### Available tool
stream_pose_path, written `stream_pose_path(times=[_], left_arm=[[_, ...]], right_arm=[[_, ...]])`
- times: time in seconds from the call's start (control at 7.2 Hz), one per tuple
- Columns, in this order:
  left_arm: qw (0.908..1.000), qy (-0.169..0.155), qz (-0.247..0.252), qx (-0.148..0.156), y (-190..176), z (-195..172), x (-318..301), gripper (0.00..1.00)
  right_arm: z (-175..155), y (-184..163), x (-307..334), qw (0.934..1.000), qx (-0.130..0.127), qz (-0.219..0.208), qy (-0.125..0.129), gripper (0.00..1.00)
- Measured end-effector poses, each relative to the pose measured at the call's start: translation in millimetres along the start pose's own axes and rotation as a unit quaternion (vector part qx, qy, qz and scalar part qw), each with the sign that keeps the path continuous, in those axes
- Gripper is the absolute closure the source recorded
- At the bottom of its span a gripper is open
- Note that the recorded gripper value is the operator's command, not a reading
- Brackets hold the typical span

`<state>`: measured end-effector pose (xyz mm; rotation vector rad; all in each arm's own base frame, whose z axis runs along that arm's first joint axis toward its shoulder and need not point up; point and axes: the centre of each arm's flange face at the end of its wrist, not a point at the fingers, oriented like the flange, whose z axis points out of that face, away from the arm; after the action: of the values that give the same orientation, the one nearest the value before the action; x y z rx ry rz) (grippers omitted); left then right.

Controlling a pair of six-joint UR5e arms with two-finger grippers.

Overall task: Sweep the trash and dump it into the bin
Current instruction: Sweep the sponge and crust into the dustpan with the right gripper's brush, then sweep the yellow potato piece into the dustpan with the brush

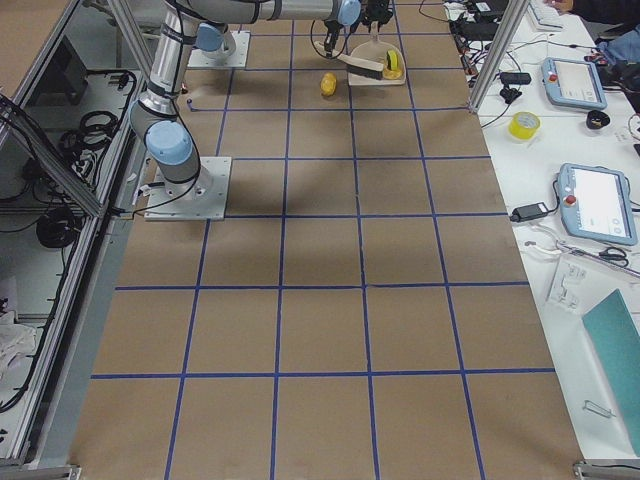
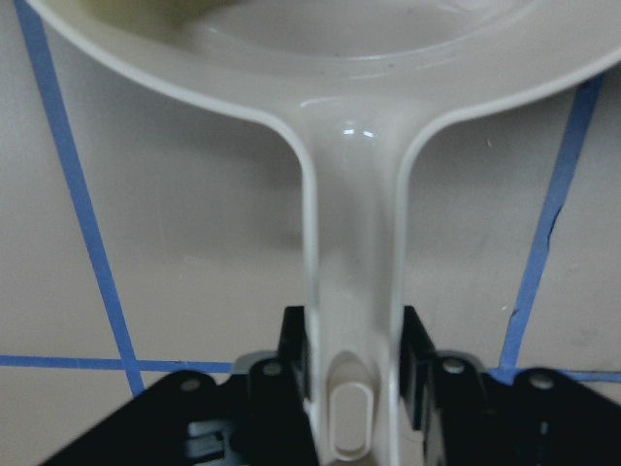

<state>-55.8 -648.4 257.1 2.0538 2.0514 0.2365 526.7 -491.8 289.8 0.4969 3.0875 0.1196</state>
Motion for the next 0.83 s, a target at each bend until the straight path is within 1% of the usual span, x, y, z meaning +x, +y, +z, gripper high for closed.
stream_pose_path(times=[0.14, 0.28, 0.42, 0.56, 0.69, 0.83], left_arm=[[0.9999, 0.002, 0.014, -0.002, 10.0, -1.7, 4.1, 1.0], [0.9998, 0.013, 0.016, -0.001, 24.2, 2.1, 15.4, 1.0], [0.9996, 0.026, 0.014, 0.001, 34.4, 7.5, 33.6, 1.0], [0.9993, 0.035, 0.01, 0.002, 38.5, 9.3, 55.5, 1.0], [0.9992, 0.04, 0.004, 0.001, 39.2, 6.4, 75.6, 1.0], [0.999, 0.044, -0.001, 0.001, 38.2, 2.4, 96.0, 1.0]], right_arm=[[-21.8, -18.2, 24.0, 0.9998, -0.002, -0.013, 0.015, 1.0], [-46.9, -35.6, 53.5, 0.9991, -0.012, -0.03, 0.028, 1.0], [-68.8, -48.1, 84.0, 0.998, -0.023, -0.045, 0.037, 1.0], [-81.3, -51.9, 111.5, 0.9969, -0.034, -0.056, 0.043, 1.0], [-80.5, -46.4, 132.4, 0.996, -0.044, -0.06, 0.05, 1.0], [-71.5, -34.8, 149.6, 0.9952, -0.053, -0.06, 0.057, 1.0]])
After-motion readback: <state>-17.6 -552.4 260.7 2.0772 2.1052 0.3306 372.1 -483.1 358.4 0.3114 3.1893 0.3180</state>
